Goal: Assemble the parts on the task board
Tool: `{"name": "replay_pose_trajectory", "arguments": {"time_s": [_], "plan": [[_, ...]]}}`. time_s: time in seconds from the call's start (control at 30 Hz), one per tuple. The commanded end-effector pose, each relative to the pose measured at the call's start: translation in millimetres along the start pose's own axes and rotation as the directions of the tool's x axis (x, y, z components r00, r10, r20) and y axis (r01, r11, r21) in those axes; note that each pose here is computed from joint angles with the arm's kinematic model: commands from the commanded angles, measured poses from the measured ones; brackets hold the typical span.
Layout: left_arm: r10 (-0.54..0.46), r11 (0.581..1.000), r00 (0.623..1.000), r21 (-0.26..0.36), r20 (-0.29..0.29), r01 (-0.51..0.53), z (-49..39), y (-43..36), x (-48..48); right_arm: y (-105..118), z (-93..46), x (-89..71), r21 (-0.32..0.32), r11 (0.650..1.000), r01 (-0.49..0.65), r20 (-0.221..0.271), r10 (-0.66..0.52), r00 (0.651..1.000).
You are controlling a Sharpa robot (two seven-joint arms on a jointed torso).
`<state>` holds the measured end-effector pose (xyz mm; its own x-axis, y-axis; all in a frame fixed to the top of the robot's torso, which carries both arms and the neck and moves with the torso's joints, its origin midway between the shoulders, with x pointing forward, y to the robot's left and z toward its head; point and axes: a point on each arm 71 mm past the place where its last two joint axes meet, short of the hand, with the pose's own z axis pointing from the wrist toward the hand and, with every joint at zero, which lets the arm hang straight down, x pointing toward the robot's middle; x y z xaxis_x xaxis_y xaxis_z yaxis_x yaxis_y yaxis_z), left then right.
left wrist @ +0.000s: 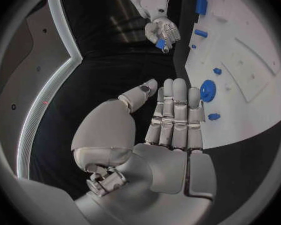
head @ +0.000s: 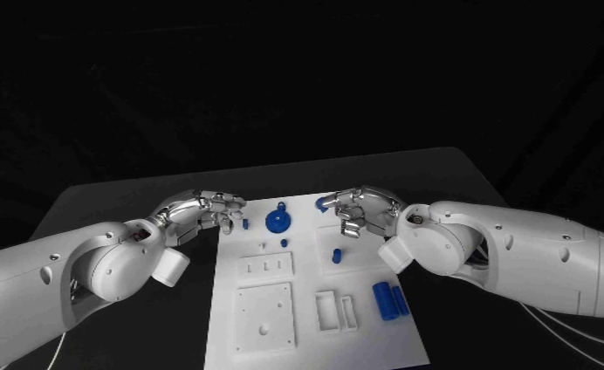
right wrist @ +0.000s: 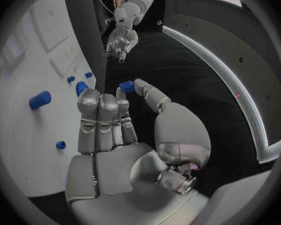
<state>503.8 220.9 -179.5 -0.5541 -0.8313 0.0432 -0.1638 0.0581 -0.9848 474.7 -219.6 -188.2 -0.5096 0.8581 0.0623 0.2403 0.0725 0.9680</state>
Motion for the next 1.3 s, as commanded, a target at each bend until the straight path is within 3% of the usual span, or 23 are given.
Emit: {"name": "replay_pose_trajectory", "arguments": {"time_s": [0.03, 0.47, 1.17, 1.3], "plan": [[0.003, 1.0, 1.0, 0.007, -0.011, -0.002, 1.1, -0.7, 2.8, 1, 3.3, 8.9, 0.007, 0.988, -0.155, -0.001, 0.155, 0.988], [0.003, 1.0, 1.0, 0.003, -0.014, -0.003, 2.3, -0.6, 4.8, 3, 3.6, 17.3, -0.002, 0.987, -0.162, 0.069, 0.162, 0.984], [0.003, 1.0, 1.0, 0.002, -0.017, -0.003, 3.2, -0.3, 5.5, 5, 8.0, 28.7, -0.001, 0.987, -0.163, 0.036, 0.163, 0.986], [0.003, 1.0, 1.0, 0.001, -0.017, -0.003, 3.2, -0.3, 5.4, 7, 8.2, 28.9, -0.02, 0.995, -0.099, 0.039, 0.1, 0.994]]}}
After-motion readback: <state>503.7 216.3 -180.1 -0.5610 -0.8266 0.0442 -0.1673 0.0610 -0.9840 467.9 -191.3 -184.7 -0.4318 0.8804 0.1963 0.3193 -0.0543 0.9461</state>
